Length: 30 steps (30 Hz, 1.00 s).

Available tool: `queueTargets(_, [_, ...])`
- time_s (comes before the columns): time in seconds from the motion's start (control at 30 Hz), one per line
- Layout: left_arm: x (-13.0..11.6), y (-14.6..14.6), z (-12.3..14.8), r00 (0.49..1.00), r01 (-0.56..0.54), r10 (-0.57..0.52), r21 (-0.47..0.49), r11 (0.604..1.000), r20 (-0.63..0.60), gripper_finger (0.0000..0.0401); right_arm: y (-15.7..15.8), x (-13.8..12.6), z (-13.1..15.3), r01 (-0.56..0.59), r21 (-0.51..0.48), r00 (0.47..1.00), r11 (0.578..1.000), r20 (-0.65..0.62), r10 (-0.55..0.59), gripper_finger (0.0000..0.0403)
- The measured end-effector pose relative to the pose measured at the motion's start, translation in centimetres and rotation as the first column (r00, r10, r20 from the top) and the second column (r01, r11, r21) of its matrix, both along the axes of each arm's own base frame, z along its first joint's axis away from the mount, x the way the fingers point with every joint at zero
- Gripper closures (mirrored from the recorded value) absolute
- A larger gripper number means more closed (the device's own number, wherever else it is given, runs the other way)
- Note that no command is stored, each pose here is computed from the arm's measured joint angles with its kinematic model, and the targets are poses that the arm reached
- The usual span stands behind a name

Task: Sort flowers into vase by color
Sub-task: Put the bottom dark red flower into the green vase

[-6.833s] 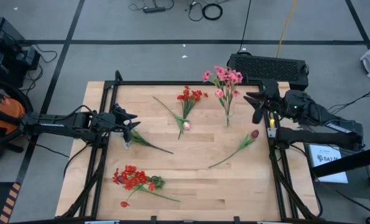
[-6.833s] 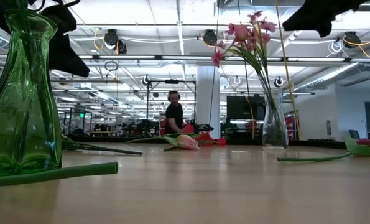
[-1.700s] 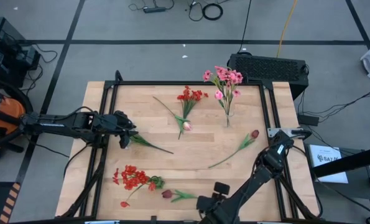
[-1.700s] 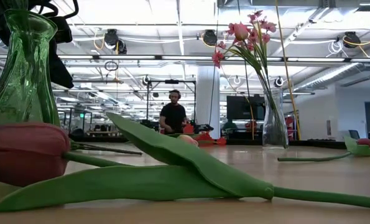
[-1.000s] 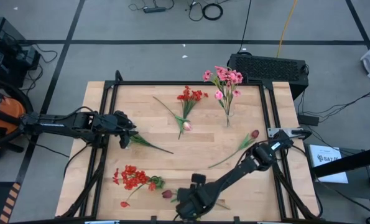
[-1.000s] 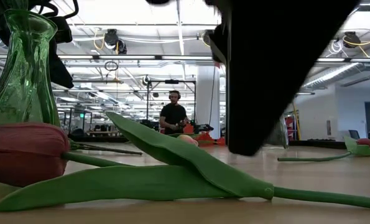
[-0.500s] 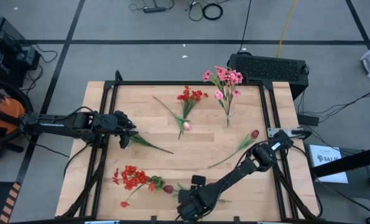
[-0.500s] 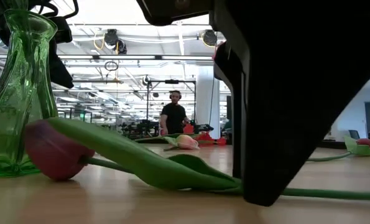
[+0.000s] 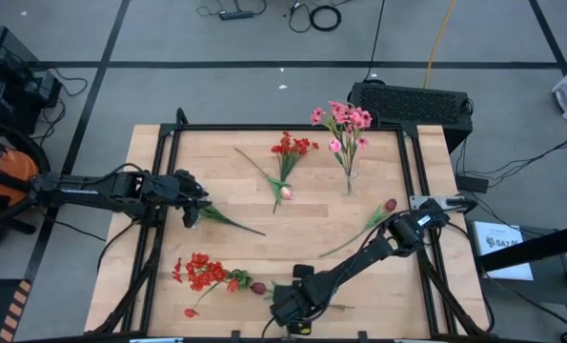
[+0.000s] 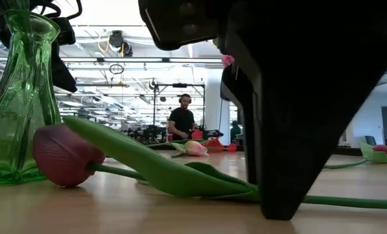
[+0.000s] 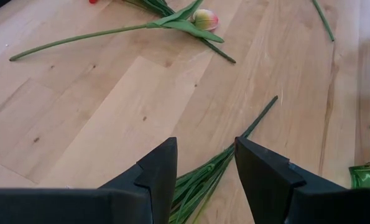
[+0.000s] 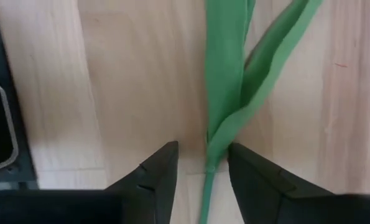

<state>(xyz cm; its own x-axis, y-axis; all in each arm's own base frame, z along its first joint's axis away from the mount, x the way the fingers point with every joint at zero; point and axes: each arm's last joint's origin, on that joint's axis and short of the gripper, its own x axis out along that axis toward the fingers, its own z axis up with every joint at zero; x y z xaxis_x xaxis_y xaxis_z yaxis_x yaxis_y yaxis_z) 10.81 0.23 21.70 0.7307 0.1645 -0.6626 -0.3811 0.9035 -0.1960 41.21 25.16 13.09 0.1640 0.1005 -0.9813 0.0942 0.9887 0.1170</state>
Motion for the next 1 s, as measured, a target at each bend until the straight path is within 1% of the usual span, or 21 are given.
queueTargets(0.1, [0.0,0.0,0.0,1.000,0.000,0.000,0.000,1.000,0.000,0.0233,0.0,-0.1,-0.8,0.020,0.013,1.000,1.000,0.003,-0.020,0.0288])
queueTargets(0.3, [0.0,0.0,0.0,1.000,0.000,0.000,0.000,1.000,0.000,0.0233,0.0,-0.2,-1.2,0.020,0.037,1.000,0.999,-0.006,-0.020,0.0384])
queueTargets(0.33, [0.0,0.0,0.0,1.000,0.000,0.000,0.000,1.000,0.000,0.0233,0.0,-0.2,-1.1,0.023,0.038,1.000,0.999,-0.005,-0.023,0.0392])
queueTargets(0.43, [0.0,0.0,0.0,1.000,0.000,0.000,0.000,1.000,0.001,0.0233,0.0,-0.3,-0.1,0.048,0.048,0.999,0.998,0.005,-0.048,0.0393])
queueTargets(0.5, [0.0,0.0,0.0,1.000,0.000,0.000,0.000,1.000,0.001,0.0233,-0.1,-0.6,0.8,0.063,0.033,0.998,0.997,0.011,-0.064,0.0396])
queueTargets(0.6, [0.0,0.0,0.0,1.000,0.000,0.000,0.000,1.000,0.003,0.0233,-0.2,-1.9,2.6,0.081,-0.043,0.997,0.996,0.011,-0.081,0.0399])
queueTargets(0.63, [0.0,0.0,0.0,1.000,0.000,0.000,0.000,1.000,0.006,0.0233,-0.2,-2.5,3.5,0.079,-0.073,0.997,0.994,0.016,-0.078,0.0399])
queueTargets(0.73, [0.1,0.0,0.1,1.000,0.000,0.000,0.000,1.000,0.009,0.0233,-0.1,-4.2,7.4,0.066,-0.094,0.997,0.993,0.054,-0.061,0.0401])
queueTargets(0.8, [0.1,0.0,0.1,1.000,0.000,0.000,0.000,1.000,0.010,0.0233,-0.3,-5.8,9.3,0.048,-0.119,0.999,0.992,0.023,-0.046,0.0402])
queueTargets(0.83, [0.1,0.0,0.1,1.000,0.000,0.000,0.000,1.000,0.010,0.0233,-0.3,-6.4,9.8,0.057,-0.132,0.998,0.990,0.001,-0.057,0.0402])
queueTargets(0.9, [0.1,0.0,0.1,1.000,0.000,0.000,0.000,1.000,0.009,0.0233,-0.2,-7.5,10.7,0.130,-0.137,0.991,0.982,-0.020,-0.134,0.0402])
queueTargets(0.93, [0.1,0.0,0.1,1.000,0.000,0.000,0.000,1.000,0.010,0.0233,-0.3,-8.0,11.2,0.173,-0.146,0.984,0.974,-0.009,-0.176,0.0402])
queueTargets(0.97, [0.1,0.0,0.1,1.000,0.000,0.000,0.000,1.000,0.009,0.0233,-0.2,-8.4,11.8,0.196,-0.158,0.981,0.968,0.025,-0.195,0.0402])
queueTargets(1.0, [0.1,0.0,0.1,1.000,0.000,0.000,0.000,1.000,0.009,0.0233,0.0,-8.6,12.3,0.200,-0.173,0.979,0.964,0.070,-0.190,0.0402])
